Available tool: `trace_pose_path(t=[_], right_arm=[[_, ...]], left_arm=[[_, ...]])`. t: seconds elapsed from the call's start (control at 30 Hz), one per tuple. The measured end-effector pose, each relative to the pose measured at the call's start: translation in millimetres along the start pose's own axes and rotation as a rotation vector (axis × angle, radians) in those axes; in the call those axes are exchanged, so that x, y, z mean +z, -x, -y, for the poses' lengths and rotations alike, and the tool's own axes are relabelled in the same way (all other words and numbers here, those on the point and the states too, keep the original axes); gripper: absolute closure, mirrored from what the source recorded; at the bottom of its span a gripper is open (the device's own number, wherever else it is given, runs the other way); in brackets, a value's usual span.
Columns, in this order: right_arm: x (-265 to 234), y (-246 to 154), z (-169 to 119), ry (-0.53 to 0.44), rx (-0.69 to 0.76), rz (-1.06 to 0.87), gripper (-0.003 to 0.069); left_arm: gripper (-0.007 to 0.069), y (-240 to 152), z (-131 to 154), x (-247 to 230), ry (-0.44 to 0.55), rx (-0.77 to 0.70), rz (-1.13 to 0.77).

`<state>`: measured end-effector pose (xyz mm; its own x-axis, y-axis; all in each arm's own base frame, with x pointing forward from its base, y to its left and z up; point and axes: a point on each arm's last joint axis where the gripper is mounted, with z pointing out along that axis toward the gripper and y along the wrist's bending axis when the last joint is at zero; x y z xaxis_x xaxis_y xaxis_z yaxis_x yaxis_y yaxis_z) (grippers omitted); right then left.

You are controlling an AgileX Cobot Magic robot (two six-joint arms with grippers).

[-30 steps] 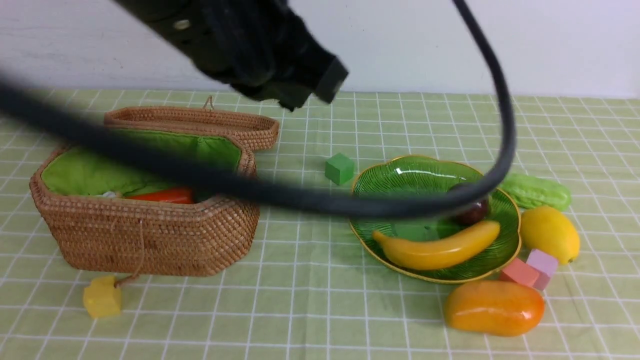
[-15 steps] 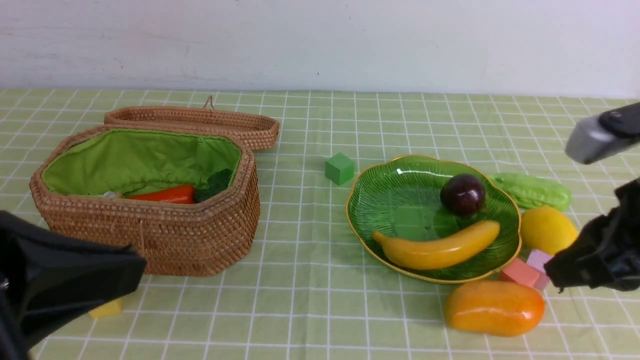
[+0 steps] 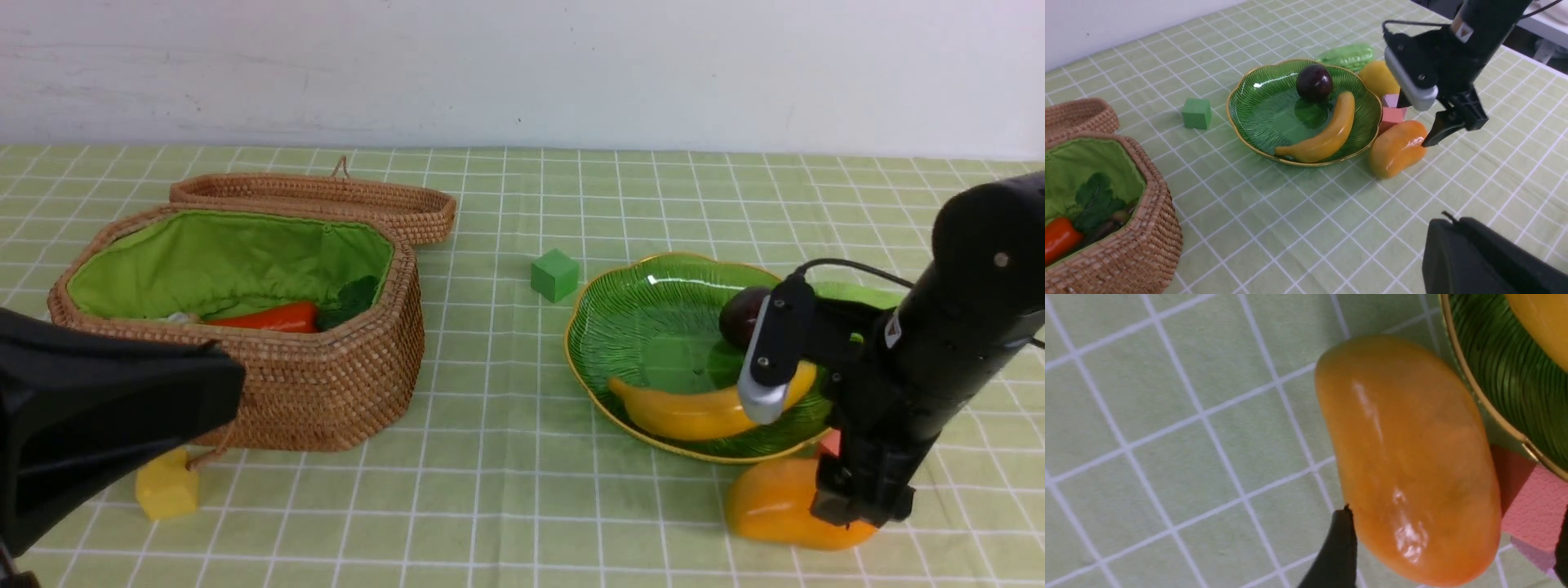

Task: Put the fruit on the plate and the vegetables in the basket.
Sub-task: Use the right arm to grab a mango and put it into the right plate

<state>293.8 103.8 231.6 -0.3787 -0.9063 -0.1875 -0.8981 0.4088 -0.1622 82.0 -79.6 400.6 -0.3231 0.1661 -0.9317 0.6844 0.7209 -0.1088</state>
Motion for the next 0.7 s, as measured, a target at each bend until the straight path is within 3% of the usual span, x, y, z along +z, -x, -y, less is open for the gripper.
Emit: trace_pose_path(t=[0.37,0.7], right_arm=[[32,0,8,0.009,-0.060,-0.073,0.0038],[38,2,4,0.065,-0.020,-0.065,0.0048]], left_arm=[[0.0638,0,0,0,-0.002,-0.002,0.000],[0.0638,0,0,0,-0.002,-0.002,0.000]])
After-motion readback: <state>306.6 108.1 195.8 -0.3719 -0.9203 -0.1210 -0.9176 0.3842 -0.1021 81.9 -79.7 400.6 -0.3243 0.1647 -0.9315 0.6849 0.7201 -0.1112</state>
